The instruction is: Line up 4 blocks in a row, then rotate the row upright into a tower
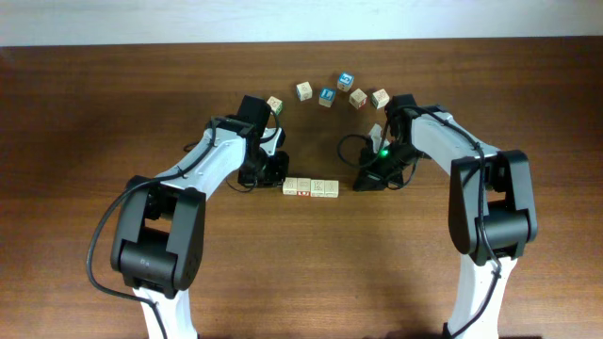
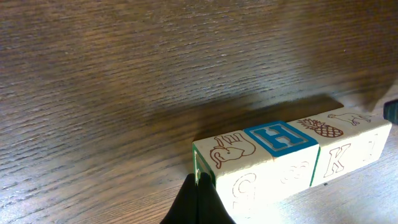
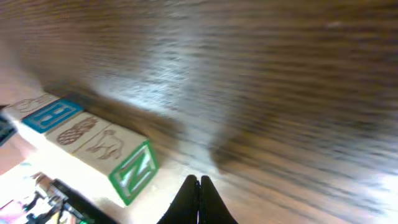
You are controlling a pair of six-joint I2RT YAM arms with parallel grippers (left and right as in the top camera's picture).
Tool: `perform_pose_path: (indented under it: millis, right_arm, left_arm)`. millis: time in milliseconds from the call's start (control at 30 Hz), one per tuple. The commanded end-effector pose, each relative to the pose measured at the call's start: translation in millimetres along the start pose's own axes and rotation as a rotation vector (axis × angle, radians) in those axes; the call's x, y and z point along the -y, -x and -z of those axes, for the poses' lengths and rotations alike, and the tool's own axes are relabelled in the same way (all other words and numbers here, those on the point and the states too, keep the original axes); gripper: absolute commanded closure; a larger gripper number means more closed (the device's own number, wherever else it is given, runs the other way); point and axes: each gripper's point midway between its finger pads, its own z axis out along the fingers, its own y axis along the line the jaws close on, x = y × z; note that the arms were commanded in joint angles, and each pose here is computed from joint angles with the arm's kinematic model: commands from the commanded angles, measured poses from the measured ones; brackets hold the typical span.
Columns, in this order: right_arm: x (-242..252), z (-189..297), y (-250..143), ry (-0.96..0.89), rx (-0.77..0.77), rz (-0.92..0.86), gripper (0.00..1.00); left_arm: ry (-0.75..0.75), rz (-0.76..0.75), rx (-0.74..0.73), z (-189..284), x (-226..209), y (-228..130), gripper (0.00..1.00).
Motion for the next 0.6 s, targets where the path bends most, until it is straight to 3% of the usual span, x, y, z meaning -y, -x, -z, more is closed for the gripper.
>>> perform_pose_path:
  millis: [0, 567]
  right_arm:
    - [-18.9, 1.4, -3.3, 0.118, -0.028, 0.008, 0.96]
    - [-42.0, -23.0, -9.7, 0.065, -0.033, 0.094, 0.96]
  left_arm:
    - [-0.005, 0.009, 0.008, 0.6, 1.0, 5.5, 1.00]
    - [-0.002, 0.013, -0.003, 0.6, 0.4, 2.9, 1.00]
